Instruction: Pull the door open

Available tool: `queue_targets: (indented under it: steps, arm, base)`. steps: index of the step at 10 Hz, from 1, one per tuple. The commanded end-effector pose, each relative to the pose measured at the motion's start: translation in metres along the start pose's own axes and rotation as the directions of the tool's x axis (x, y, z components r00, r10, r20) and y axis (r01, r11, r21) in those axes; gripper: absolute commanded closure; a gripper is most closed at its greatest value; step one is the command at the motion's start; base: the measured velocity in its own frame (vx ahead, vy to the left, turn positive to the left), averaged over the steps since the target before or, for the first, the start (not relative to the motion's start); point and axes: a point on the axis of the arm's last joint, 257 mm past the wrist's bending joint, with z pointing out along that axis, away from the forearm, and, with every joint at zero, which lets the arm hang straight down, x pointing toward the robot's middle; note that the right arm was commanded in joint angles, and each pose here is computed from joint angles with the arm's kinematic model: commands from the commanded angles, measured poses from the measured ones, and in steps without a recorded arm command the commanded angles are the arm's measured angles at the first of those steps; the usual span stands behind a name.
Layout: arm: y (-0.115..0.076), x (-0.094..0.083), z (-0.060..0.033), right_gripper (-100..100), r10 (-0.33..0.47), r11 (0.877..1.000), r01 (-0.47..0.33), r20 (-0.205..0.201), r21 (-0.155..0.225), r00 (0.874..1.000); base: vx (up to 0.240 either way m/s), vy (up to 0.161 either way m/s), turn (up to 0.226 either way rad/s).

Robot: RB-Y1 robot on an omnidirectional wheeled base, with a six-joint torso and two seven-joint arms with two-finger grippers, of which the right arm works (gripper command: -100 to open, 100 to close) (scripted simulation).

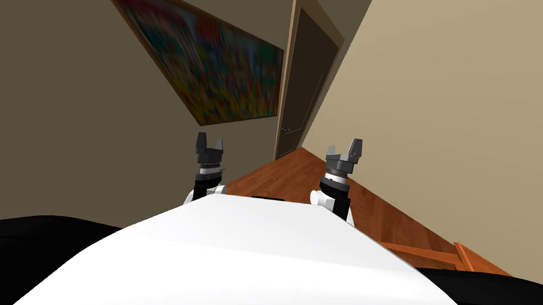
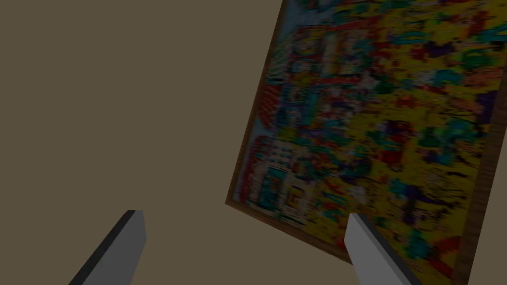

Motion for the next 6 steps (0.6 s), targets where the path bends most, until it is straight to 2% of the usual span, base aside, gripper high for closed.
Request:
queue_targets:
  steps: [1, 6]
  arm:
    - [-0.011, 0.005, -0.0017, -100, 0.012, 1.0, -0.012, -0.016, 0.015, 1.0]
    - [-0.046, 0.02, -0.0088, -100, 0.054, 0.997, -0.049, -0.064, 0.067, 0.997]
  base:
    - [0.055, -0.033, 0.088]
    - [0.114, -0.054, 0.093]
